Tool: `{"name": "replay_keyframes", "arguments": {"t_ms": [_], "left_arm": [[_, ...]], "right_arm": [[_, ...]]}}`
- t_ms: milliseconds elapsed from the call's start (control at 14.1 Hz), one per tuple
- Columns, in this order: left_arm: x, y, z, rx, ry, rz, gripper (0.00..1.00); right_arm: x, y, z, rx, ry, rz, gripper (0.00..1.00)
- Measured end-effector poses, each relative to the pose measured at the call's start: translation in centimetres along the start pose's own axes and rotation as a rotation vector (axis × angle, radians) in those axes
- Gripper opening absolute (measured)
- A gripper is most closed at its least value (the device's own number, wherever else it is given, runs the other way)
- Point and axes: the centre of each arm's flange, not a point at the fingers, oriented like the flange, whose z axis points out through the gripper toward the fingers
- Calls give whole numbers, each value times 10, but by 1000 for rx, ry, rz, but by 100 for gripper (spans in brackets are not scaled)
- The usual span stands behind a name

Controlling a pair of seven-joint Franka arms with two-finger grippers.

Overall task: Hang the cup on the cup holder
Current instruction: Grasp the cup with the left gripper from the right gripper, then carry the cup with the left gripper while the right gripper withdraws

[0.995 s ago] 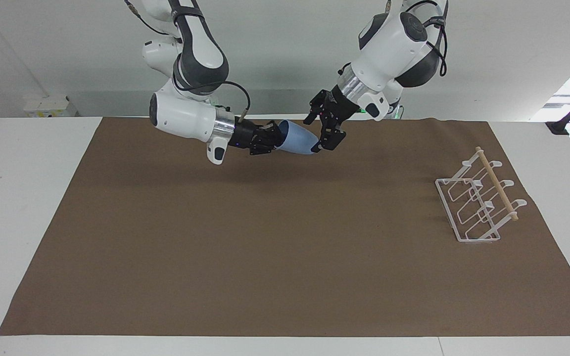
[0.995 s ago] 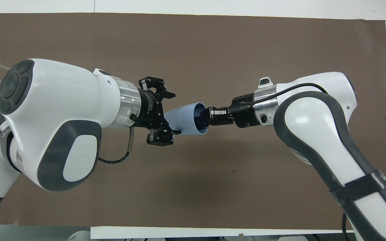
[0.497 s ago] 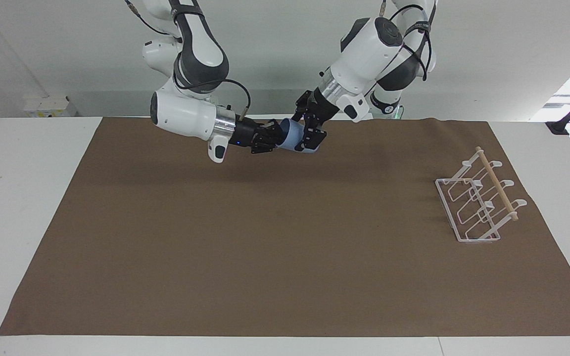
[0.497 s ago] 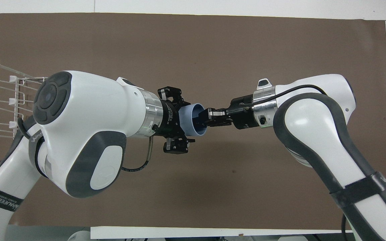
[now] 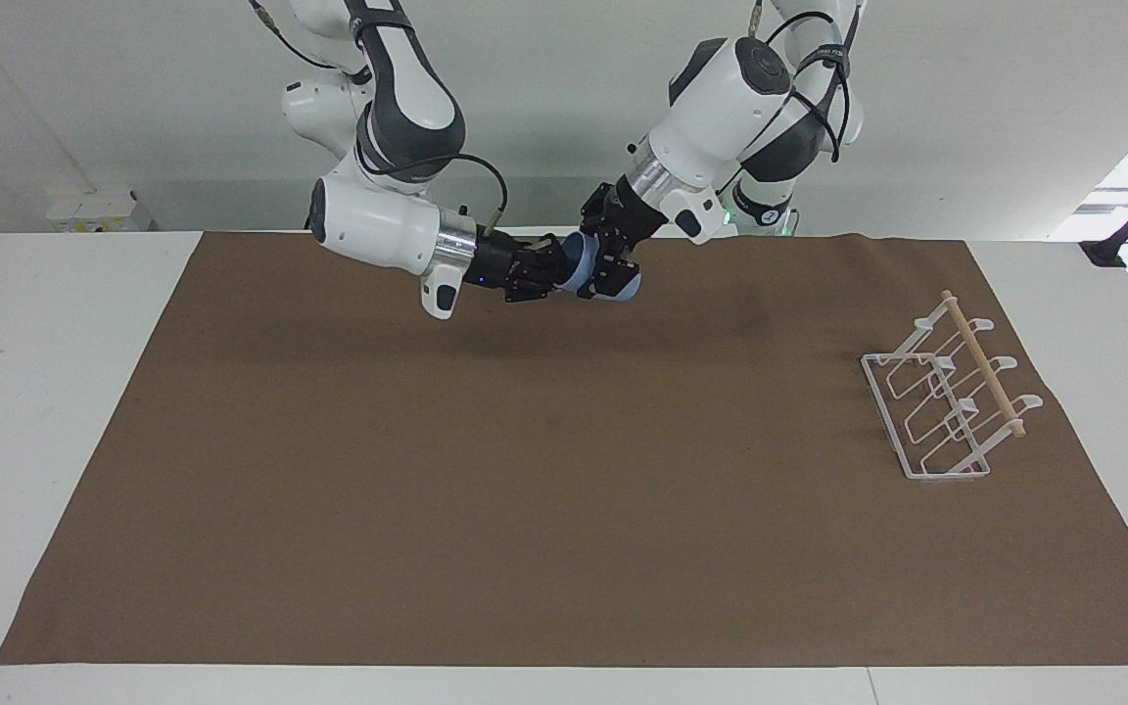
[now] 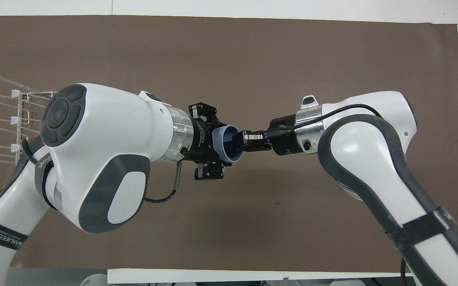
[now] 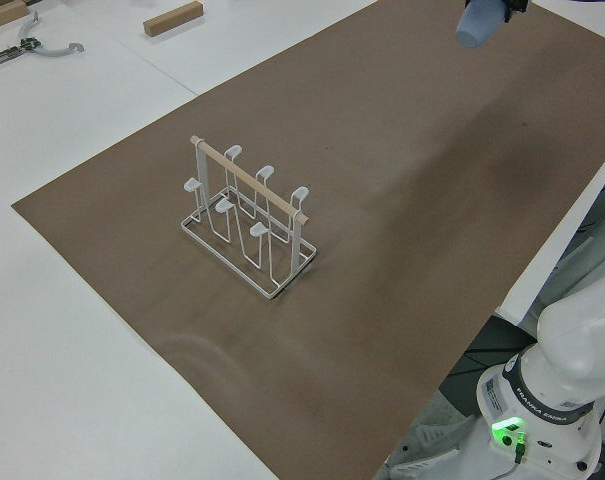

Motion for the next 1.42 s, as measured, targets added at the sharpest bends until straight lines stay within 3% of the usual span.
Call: {"name": "replay_keyframes", "arguments": {"t_ms": [142, 497, 639, 710, 781, 995, 1137, 1421], "left_arm": [[0, -1, 1, 4, 3, 4, 84], [-4, -5, 4, 19, 9, 16, 84], [-3, -3, 6, 12, 33, 29, 84], [1, -3, 8, 17, 76, 46, 84], [6, -3, 9, 15, 127, 66, 84], [38, 11, 4, -23, 354, 129, 84], [64, 19, 0, -32, 567, 216, 84], [125, 31, 35, 110, 1041, 364, 84]], "right_arm": [[1, 0, -1, 2, 6, 1, 10], [6, 0, -26, -24, 57, -16, 67], [9, 9, -55, -139, 75, -66, 89], [15, 21, -81, -210, 109, -79, 98], [20, 35, -109, -282, 135, -85, 100], [27, 74, -177, -545, 156, -122, 100], [29, 88, -215, -706, 154, -146, 100], [18, 88, -279, -944, 44, -137, 100]]}}
